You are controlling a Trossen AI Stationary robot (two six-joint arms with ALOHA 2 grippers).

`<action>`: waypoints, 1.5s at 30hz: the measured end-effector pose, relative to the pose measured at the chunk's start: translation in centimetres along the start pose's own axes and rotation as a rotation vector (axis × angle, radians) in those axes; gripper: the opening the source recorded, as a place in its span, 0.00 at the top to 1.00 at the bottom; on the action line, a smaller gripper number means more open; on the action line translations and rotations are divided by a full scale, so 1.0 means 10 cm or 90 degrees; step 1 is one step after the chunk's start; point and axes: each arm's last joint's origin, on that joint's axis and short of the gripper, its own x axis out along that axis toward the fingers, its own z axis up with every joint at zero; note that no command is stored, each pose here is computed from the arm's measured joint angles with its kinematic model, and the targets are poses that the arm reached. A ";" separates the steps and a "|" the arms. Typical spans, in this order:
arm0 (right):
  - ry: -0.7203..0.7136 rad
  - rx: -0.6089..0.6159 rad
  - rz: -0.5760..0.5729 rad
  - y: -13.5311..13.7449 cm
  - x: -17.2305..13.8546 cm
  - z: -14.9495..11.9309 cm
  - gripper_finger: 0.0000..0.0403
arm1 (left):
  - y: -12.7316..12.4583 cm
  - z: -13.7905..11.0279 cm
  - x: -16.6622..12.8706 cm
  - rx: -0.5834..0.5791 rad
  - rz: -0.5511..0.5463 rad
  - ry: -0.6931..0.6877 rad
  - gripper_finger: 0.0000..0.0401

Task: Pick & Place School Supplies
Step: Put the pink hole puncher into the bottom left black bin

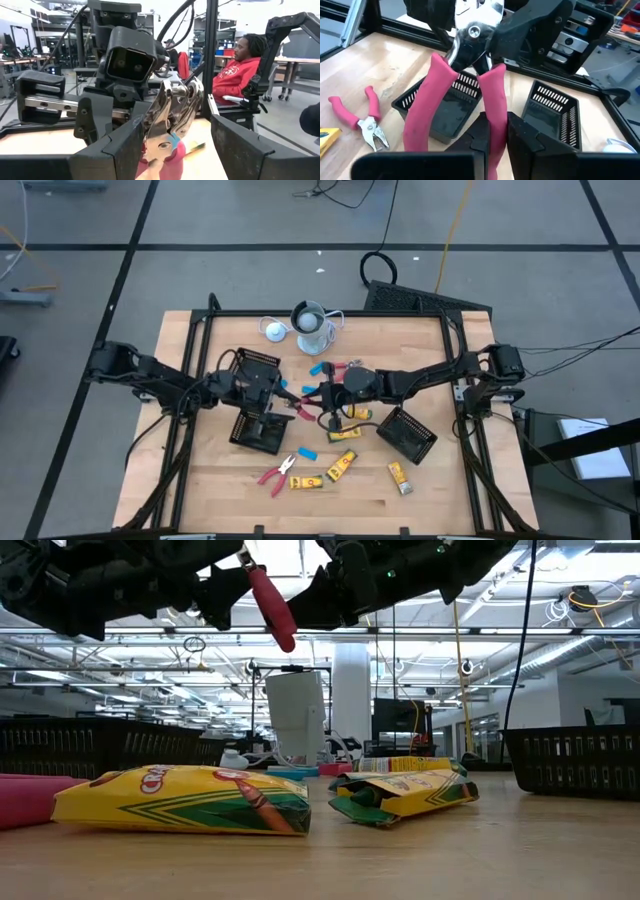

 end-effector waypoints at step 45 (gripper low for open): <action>0.040 0.015 -0.008 0.03 0.00 -0.05 0.71 | 0.04 -0.15 0.28 0.069 0.044 0.067 0.64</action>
